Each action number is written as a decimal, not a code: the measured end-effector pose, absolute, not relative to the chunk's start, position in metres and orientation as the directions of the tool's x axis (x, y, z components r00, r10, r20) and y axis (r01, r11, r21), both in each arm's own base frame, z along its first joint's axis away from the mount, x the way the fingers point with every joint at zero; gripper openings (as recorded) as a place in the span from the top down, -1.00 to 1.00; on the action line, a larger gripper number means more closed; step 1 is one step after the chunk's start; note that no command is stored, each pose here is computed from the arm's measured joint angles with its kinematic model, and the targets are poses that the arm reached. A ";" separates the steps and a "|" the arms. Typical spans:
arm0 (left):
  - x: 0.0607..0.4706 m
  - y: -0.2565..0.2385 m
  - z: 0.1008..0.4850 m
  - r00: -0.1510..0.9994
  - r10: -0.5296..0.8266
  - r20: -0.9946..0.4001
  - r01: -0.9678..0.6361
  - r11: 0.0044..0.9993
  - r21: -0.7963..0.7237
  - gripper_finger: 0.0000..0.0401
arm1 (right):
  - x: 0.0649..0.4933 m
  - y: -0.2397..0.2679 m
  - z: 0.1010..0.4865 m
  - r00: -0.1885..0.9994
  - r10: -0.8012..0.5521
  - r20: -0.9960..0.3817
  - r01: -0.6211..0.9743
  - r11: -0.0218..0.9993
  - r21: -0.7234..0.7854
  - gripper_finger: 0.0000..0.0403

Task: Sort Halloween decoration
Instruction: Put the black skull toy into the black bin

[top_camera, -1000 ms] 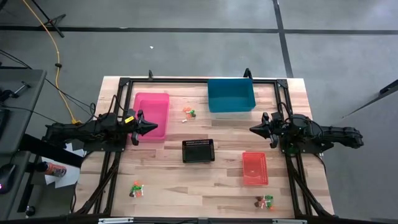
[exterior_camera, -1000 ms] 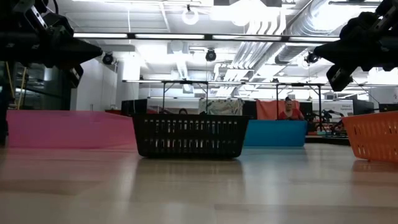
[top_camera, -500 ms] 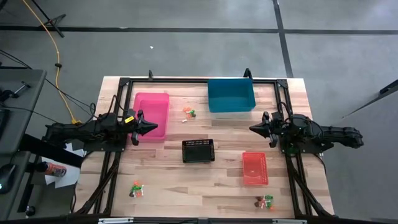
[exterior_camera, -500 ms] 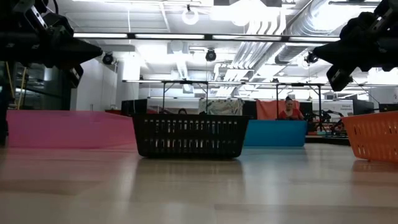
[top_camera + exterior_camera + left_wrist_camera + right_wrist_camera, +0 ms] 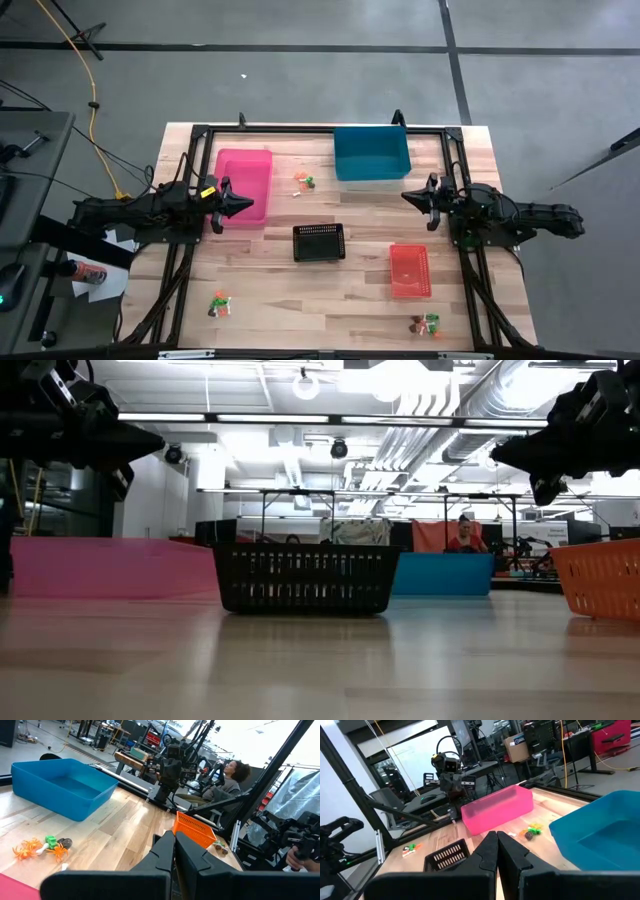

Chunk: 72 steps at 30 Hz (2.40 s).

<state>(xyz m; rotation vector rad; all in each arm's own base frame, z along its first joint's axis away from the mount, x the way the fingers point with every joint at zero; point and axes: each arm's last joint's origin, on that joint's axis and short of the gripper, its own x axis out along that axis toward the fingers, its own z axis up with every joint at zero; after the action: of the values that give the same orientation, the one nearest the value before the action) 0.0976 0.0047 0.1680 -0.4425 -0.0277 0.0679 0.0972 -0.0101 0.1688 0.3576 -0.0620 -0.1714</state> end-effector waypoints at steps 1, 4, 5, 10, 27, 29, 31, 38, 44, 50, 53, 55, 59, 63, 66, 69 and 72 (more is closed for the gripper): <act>0.098 0.005 0.168 0.997 0.072 0.012 -0.060 0.901 -0.429 0.98 | 0.097 -0.010 0.169 0.984 -0.177 0.031 0.155 0.923 0.353 1.00; 0.098 0.005 0.168 0.997 0.071 0.012 -0.059 0.901 -0.429 0.98 | 0.097 -0.010 0.169 0.984 -0.176 0.030 0.155 0.923 0.353 1.00; 0.098 0.005 0.168 0.997 0.071 0.012 -0.059 0.902 -0.428 0.98 | 0.097 -0.010 0.169 0.984 -0.176 0.030 0.154 0.923 0.353 1.00; 0.098 0.005 0.168 0.997 0.072 0.012 -0.060 0.902 -0.429 0.98 | 0.097 -0.010 0.169 0.984 -0.176 0.030 0.154 0.923 0.353 1.00; 0.098 0.005 0.168 0.997 0.071 0.012 -0.060 0.901 -0.429 0.98 | 0.097 -0.011 0.172 0.974 -0.217 0.065 0.179 0.914 0.364 1.00; 0.098 0.005 0.168 0.997 0.071 0.012 -0.059 0.902 -0.428 0.98 | 0.096 -0.012 0.179 0.956 -0.262 0.133 0.185 0.888 0.420 1.00; 0.098 0.005 0.168 0.997 0.072 0.012 -0.060 0.901 -0.429 0.98 | 0.094 -0.012 0.188 0.940 -0.264 0.215 0.146 0.883 0.446 0.99; 0.098 0.005 0.168 0.997 0.071 0.012 -0.059 0.902 -0.429 0.98 | 0.089 -0.011 0.235 0.930 -0.232 0.285 0.103 0.909 0.404 0.68; 0.098 0.005 0.168 0.997 0.071 0.012 -0.060 0.902 -0.429 0.98 | 0.113 -0.006 0.261 0.994 -0.078 0.079 0.045 0.934 0.355 0.29; 0.098 0.005 0.168 0.997 0.071 0.012 -0.059 0.902 -0.429 0.98 | 0.150 0.007 0.277 0.993 0.043 -0.111 -0.012 0.964 0.266 0.14; 0.098 0.005 0.168 0.997 0.072 0.012 -0.060 0.902 -0.428 0.98 | 0.168 0.014 0.284 0.980 0.077 -0.182 -0.032 0.971 0.236 0.14; 0.098 0.005 0.168 0.997 0.072 0.011 -0.060 0.902 -0.428 0.98 | 0.179 0.020 0.290 0.973 0.106 -0.203 -0.053 0.966 0.251 0.14; 0.098 0.005 0.168 0.997 0.072 0.012 -0.060 0.901 -0.429 0.98 | 0.200 0.044 0.296 0.924 0.246 -0.294 -0.139 0.930 0.341 0.14; 0.098 0.005 0.168 0.997 0.072 0.012 -0.060 0.902 -0.428 0.98 | 0.213 0.081 0.292 0.791 0.368 -0.488 -0.116 0.874 0.472 0.14; 0.098 0.005 0.168 0.997 0.072 0.012 -0.060 0.901 -0.429 0.98 | 0.219 0.110 0.285 0.662 0.412 -0.627 0.007 0.832 0.554 0.14; 0.098 0.005 0.168 0.997 0.072 0.011 -0.060 0.902 -0.429 0.98 | 0.222 0.141 0.279 0.550 0.449 -0.704 0.140 0.782 0.607 0.14; 0.098 0.005 0.168 0.997 0.071 0.011 -0.060 0.902 -0.429 0.98 | 0.224 0.173 0.277 0.456 0.489 -0.744 0.237 0.739 0.631 0.14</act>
<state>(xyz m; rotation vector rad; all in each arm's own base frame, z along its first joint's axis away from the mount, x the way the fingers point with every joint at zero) 0.0976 0.0047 0.1680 -0.4423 -0.0270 0.0677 0.2237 0.1726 0.2766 0.7623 1.1142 0.1750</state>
